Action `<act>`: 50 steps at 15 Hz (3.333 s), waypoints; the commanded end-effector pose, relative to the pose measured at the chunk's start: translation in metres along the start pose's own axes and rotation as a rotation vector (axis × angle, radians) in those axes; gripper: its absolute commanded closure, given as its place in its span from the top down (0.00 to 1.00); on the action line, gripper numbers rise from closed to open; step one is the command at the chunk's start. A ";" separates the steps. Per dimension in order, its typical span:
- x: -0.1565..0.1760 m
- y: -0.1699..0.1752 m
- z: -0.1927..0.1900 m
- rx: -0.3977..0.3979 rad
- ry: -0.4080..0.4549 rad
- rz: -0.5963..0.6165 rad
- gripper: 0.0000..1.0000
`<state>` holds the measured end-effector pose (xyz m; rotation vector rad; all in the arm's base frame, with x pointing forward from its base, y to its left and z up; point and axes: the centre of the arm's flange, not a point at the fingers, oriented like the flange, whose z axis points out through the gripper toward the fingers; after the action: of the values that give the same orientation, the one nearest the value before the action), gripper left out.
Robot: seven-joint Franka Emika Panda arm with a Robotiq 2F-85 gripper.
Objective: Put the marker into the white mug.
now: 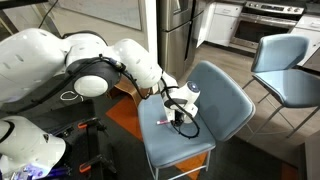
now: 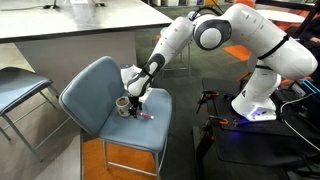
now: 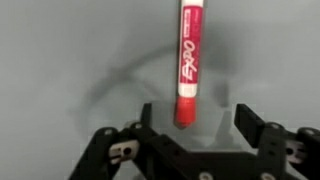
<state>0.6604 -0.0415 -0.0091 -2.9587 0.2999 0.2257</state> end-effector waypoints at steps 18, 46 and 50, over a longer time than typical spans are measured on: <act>-0.021 -0.043 -0.076 0.004 0.148 -0.057 0.05; 0.006 -0.019 -0.191 -0.106 0.838 -0.209 0.05; 0.026 -0.020 -0.176 -0.077 0.855 -0.223 0.05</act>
<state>0.6961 -0.0512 0.1733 -2.9820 0.0981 -1.0212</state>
